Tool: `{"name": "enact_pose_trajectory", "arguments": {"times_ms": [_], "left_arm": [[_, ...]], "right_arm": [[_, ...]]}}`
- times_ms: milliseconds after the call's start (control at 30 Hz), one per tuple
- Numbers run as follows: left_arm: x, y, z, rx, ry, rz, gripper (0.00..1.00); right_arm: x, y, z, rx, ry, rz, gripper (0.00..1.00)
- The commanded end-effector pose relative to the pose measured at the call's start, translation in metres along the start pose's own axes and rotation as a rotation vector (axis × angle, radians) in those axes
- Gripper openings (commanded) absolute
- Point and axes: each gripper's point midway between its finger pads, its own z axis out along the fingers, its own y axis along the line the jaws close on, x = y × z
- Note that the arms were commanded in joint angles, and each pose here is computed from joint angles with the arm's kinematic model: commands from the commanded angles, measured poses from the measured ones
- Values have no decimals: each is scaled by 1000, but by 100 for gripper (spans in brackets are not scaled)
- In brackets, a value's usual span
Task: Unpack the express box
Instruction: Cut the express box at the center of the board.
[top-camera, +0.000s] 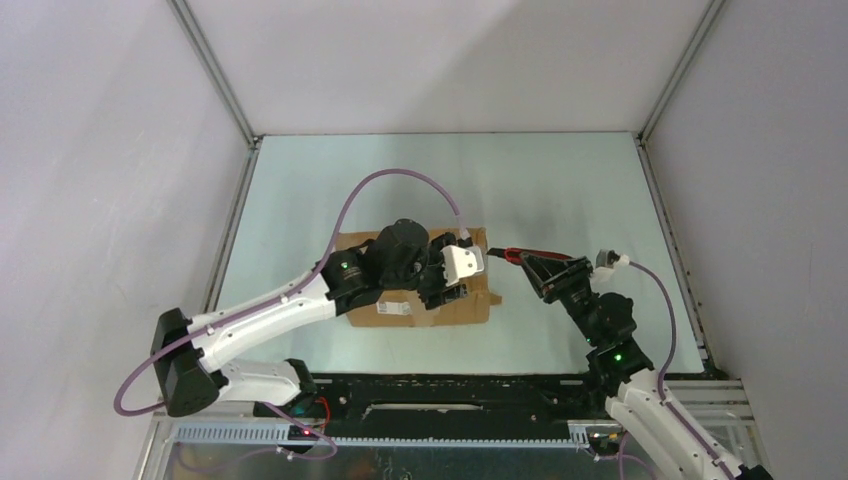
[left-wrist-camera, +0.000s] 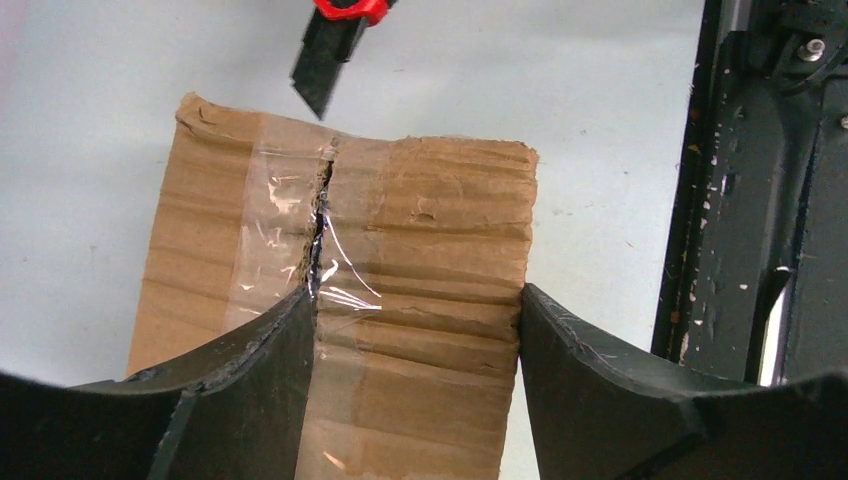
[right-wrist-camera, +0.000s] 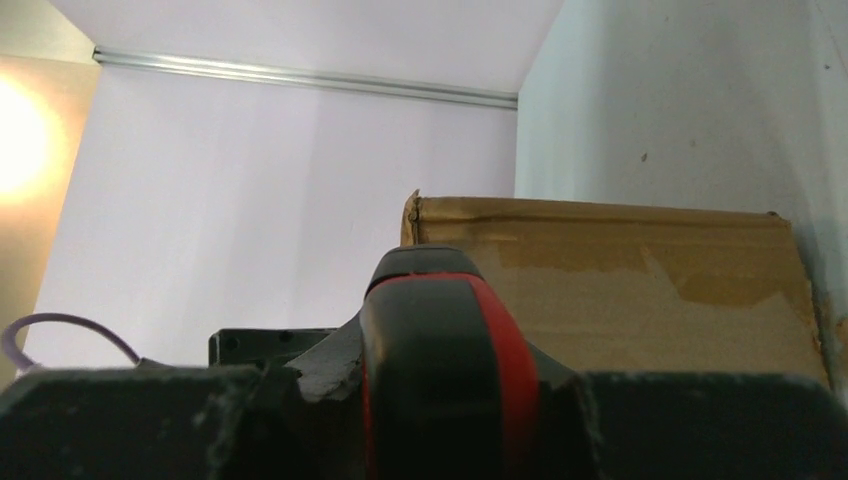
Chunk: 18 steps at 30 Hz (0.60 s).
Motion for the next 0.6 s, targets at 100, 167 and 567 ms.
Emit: {"name": "enact_pose_trajectory", "arguments": {"times_ms": [100,167,567], "left_arm": [[-22,13,-7,-68,-106,29,0],[-23,14,-7,-70,-110,28,0],[-25,12,-9,-58,-119,36,0]], "right_arm": [[9,12,-7,-24,66,-21,0],[9,9,-6,-18,65,-29,0],[-2,22,-2,-56,18,1,0]]}}
